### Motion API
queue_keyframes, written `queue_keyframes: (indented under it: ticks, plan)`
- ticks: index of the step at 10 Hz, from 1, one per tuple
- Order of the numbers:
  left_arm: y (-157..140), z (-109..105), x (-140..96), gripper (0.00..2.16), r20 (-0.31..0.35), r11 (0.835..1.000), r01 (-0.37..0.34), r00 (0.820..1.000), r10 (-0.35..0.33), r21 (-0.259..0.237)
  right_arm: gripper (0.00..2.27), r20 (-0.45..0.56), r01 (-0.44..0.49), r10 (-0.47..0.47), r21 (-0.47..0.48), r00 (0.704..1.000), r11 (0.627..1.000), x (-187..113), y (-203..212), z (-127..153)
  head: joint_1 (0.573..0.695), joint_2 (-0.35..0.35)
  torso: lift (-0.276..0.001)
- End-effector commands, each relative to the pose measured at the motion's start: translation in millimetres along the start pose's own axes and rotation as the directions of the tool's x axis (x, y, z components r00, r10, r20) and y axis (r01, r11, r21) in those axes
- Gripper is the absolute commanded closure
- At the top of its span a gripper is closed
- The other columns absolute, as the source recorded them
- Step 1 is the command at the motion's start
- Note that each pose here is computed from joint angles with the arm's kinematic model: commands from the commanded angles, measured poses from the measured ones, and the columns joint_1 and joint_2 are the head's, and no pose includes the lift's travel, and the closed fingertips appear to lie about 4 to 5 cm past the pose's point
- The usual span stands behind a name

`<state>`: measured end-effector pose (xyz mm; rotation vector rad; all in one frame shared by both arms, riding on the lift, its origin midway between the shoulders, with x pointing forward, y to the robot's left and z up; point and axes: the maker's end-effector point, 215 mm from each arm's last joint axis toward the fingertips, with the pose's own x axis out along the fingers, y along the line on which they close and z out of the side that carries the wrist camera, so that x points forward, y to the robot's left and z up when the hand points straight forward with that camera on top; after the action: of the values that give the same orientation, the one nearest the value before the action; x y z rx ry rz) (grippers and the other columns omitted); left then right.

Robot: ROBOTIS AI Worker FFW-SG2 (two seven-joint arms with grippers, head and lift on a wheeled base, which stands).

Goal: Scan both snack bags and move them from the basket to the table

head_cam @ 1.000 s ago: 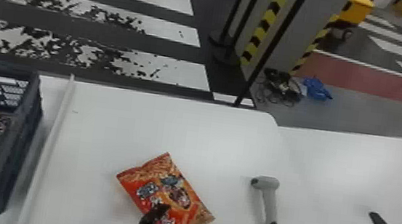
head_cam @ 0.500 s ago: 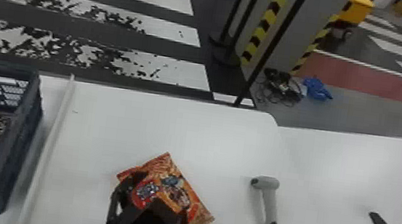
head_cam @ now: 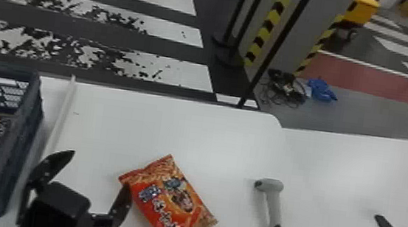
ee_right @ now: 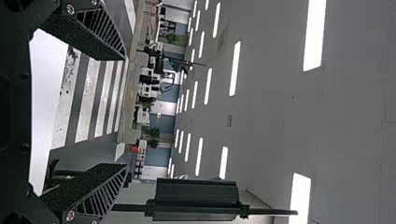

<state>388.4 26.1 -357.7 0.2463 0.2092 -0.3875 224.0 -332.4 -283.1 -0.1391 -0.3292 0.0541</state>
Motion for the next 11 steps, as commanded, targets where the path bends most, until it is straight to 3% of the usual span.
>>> queue_keyframes:
  ticks: [1, 3, 6, 9, 11]
  plan:
    - [37, 2, -29, 0.02, 0.0, 0.997, -0.069, 0.998, 0.069, -0.024, 0.11, -0.003, 0.001, -0.001, 0.006, 1.0, 1.0, 4, 1, -4, 0.695, -0.35, -0.098]
    - [59, -7, -59, 0.03, -0.026, 0.992, -0.12, 0.993, 0.119, -0.03, 0.11, -0.002, -0.001, 0.001, 0.016, 1.0, 1.0, 7, 2, -8, 0.695, -0.35, -0.098]
    - [63, -16, -84, 0.03, -0.057, 0.989, -0.144, 0.988, 0.142, -0.041, 0.11, -0.027, -0.011, 0.012, 0.03, 1.0, 1.0, 22, 4, -17, 0.695, -0.35, -0.098]
    - [60, -38, -106, 0.07, -0.119, 0.988, -0.153, 0.982, 0.148, -0.031, 0.11, -0.169, -0.051, 0.063, 0.073, 0.984, 0.996, 59, 18, -58, 0.695, -0.35, -0.098]
    - [56, -53, -111, 0.08, -0.15, 0.988, -0.151, 0.978, 0.146, -0.021, 0.11, -0.288, -0.089, 0.119, 0.115, 0.95, 0.989, 81, 35, -90, 0.695, -0.344, -0.098]
